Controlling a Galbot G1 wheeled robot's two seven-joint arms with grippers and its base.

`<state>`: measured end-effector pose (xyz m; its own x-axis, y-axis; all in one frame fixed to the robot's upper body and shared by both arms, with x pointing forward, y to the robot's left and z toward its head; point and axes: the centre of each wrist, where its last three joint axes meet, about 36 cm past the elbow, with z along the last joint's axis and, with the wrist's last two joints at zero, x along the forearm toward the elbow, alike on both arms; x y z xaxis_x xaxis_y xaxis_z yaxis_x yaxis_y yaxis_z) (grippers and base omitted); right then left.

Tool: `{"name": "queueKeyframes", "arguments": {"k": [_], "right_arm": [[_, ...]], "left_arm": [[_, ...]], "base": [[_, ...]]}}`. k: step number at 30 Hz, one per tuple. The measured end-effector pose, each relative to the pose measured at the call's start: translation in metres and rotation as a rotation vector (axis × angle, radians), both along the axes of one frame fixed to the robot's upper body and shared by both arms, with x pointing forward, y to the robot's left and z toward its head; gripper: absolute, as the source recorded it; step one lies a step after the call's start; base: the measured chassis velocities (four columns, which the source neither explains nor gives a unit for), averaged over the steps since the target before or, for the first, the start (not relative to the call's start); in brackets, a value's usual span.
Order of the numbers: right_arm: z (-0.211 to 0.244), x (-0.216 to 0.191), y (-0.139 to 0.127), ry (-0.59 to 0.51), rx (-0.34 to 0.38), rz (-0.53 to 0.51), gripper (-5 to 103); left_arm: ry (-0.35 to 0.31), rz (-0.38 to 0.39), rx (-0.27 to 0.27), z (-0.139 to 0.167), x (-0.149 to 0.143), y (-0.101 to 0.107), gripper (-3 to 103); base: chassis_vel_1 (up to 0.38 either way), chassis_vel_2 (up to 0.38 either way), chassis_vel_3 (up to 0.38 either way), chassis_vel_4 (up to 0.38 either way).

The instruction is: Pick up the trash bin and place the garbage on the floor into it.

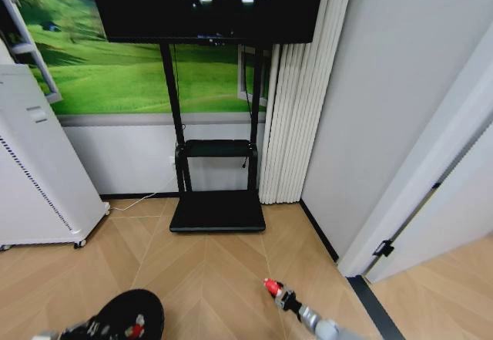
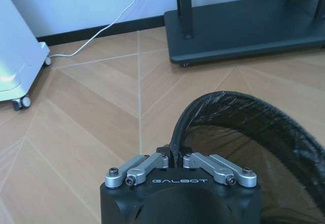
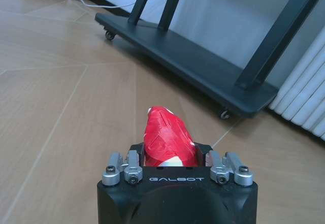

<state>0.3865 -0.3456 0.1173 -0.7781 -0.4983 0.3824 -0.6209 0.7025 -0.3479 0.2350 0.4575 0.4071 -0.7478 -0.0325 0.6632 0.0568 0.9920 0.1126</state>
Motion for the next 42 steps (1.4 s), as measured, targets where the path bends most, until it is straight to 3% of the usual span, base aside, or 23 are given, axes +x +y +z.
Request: {"name": "queueKeyframes", "arguments": {"k": [2, 8, 22, 26, 35, 42], "right_arm": [[0.011, 0.008, -0.004, -0.033, 0.016, -0.007, 51], [0.028, 0.009, -0.001, -0.076, 0.056, 0.009, 51], [0.087, 0.013, 0.028, -0.204, 0.167, 0.071, 51], [0.113, 0.009, 0.051, -0.247, 0.233, 0.094, 51], [0.121, 0.01, 0.064, -0.279, 0.25, 0.135, 51], [0.128, 0.009, 0.078, -0.3, 0.278, 0.162, 51]], "left_arm": [[-0.017, 0.006, -0.012, 0.006, 0.017, -0.008, 6], [-0.015, 0.006, -0.012, 0.007, 0.028, -0.014, 6], [-0.025, 0.002, 0.043, 0.012, 0.081, 0.003, 6], [-0.03, -0.029, 0.057, 0.02, 0.108, -0.001, 6], [-0.06, -0.101, 0.06, 0.039, 0.152, -0.01, 6], [-0.069, -0.197, 0.067, 0.053, 0.186, -0.042, 6]], "base": [[0.0, 0.0, 0.0, 0.0], [0.0, 0.0, 0.0, 0.0], [0.0, 0.0, 0.0, 0.0], [0.0, 0.0, 0.0, 0.0], [0.0, 0.0, 0.0, 0.0], [0.0, 0.0, 0.0, 0.0]]}}
